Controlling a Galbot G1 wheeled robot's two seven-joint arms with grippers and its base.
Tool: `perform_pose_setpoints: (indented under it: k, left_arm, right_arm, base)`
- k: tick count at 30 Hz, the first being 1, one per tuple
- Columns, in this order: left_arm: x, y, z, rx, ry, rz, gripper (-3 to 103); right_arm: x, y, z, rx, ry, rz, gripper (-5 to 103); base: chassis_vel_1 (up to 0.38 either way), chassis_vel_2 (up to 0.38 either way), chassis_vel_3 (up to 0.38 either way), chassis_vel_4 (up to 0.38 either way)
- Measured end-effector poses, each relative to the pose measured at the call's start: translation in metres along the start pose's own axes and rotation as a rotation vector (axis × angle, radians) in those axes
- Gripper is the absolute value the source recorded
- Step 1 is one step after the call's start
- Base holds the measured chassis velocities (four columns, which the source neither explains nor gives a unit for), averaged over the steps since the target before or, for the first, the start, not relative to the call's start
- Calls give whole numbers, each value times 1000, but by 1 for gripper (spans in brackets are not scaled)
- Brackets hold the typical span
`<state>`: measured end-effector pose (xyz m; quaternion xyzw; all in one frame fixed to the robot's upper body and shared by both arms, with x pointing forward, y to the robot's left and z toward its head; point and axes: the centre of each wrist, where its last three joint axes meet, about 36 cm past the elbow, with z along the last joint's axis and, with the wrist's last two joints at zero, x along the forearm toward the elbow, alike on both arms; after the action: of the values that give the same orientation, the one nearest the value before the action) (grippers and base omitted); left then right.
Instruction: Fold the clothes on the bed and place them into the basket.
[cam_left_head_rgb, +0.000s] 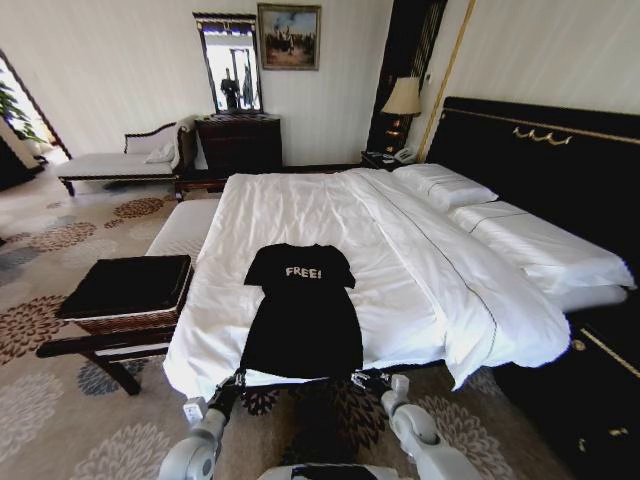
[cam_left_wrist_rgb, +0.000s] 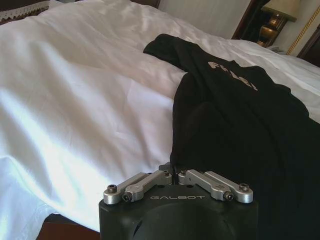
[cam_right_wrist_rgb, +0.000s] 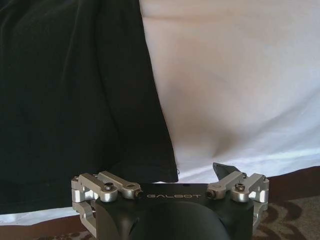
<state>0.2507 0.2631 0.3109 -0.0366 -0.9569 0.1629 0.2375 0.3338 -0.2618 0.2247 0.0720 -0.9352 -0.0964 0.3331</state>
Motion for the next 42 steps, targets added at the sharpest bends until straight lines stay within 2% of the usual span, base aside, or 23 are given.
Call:
perform_pose_setpoints:
  k: [1, 3, 4, 5, 6, 8, 9, 10, 11, 12, 14, 15, 16, 17, 20, 23, 24, 26, 28, 29, 31, 40, 42]
  left_arm:
    - [-1, 0, 0, 0, -1, 0, 0]
    - [-1, 0, 0, 1, -1, 0, 0]
    - [-1, 0, 0, 2, -1, -1, 0]
    - [-1, 0, 0, 2, -1, -1, 0]
    - [-1, 0, 0, 4, 0, -1, 0]
    - [-1, 0, 0, 5, 0, -1, 0]
    - [-2, -1, 1, 6, 1, -1, 0]
    - [-2, -1, 1, 7, 1, -1, 0]
    - [-2, -1, 1, 8, 2, -1, 0]
    - [-2, -1, 1, 8, 2, -1, 0]
    - [-2, -1, 1, 8, 2, -1, 0]
    - [-2, -1, 2, 8, 2, -1, 0]
    - [-2, -1, 2, 8, 2, -1, 0]
    - [-2, -1, 2, 9, 2, -3, 0]
    - [-2, 0, 2, 10, 3, -5, 0]
    - [-1, 0, 3, 14, 4, -8, 0]
    - [-1, 0, 3, 14, 4, -8, 0]
    - [-1, 0, 4, 17, 3, -10, 0]
    - [-1, 0, 4, 18, 3, -11, 0]
    - [-1, 0, 5, 18, 3, -12, 0]
    - [1, 1, 6, 21, 3, -18, 0]
    - [13, 6, 9, 25, 6, -46, 0]
    - [28, 10, 10, 35, 20, -68, 0]
  right_arm:
    - [-3, 1, -2, 2, -5, -3, 101]
    - [-5, 1, -3, 2, -7, -4, 97]
    - [-7, 2, -3, 3, -8, -6, 92]
    - [-8, 2, -3, 3, -8, -7, 92]
    - [-10, 3, -4, 2, -9, -9, 82]
    - [-12, 4, -3, 0, -9, -10, 82]
    - [-14, 4, -3, -2, -9, -10, 76]
    - [-14, 4, -3, -2, -10, -11, 76]
    - [-16, 5, -4, -4, -12, -13, 71]
    - [-18, 6, -4, -5, -13, -16, 60]
    - [-19, 7, -4, -6, -15, -17, 60]
    - [-19, 7, -5, -7, -16, -18, 54]
    - [-19, 7, -5, -7, -17, -18, 54]
    - [-19, 7, -5, -7, -19, -19, 43]
    - [-18, 8, -5, -9, -23, -19, 37]
    - [-12, 8, -4, -11, -25, -20, 20]
    - [-12, 8, -4, -11, -25, -20, 20]
    - [-7, 8, -1, -11, -23, -21, 10]
    - [-5, 8, -1, -11, -25, -21, 10]
    - [-3, 8, -1, -11, -26, -22, 4]
    - [3, 8, -1, -11, -26, -23, 1]
    - [28, 8, -11, -16, -43, -21, 0]
    - [46, 8, -21, -20, -48, -17, 0]
  base:
    - [0, 0, 0, 0]
    - [0, 0, 0, 0]
    - [0, 0, 0, 0]
    - [0, 0, 0, 0]
    - [0, 0, 0, 0]
    - [0, 0, 0, 0]
    - [0, 0, 0, 0]
    - [0, 0, 0, 0]
    - [0, 0, 0, 0]
    - [0, 0, 0, 0]
    - [0, 0, 0, 0]
    - [0, 0, 0, 0]
    - [0, 0, 0, 0]
    - [0, 0, 0, 0]
    - [0, 0, 0, 0]
    - [0, 0, 0, 0]
    - [0, 0, 0, 0]
    - [0, 0, 0, 0]
    - [0, 0, 0, 0]
    - [0, 0, 0, 0]
    - [0, 0, 0, 0]
    - [0, 0, 0, 0]
    - [0, 0, 0, 0]
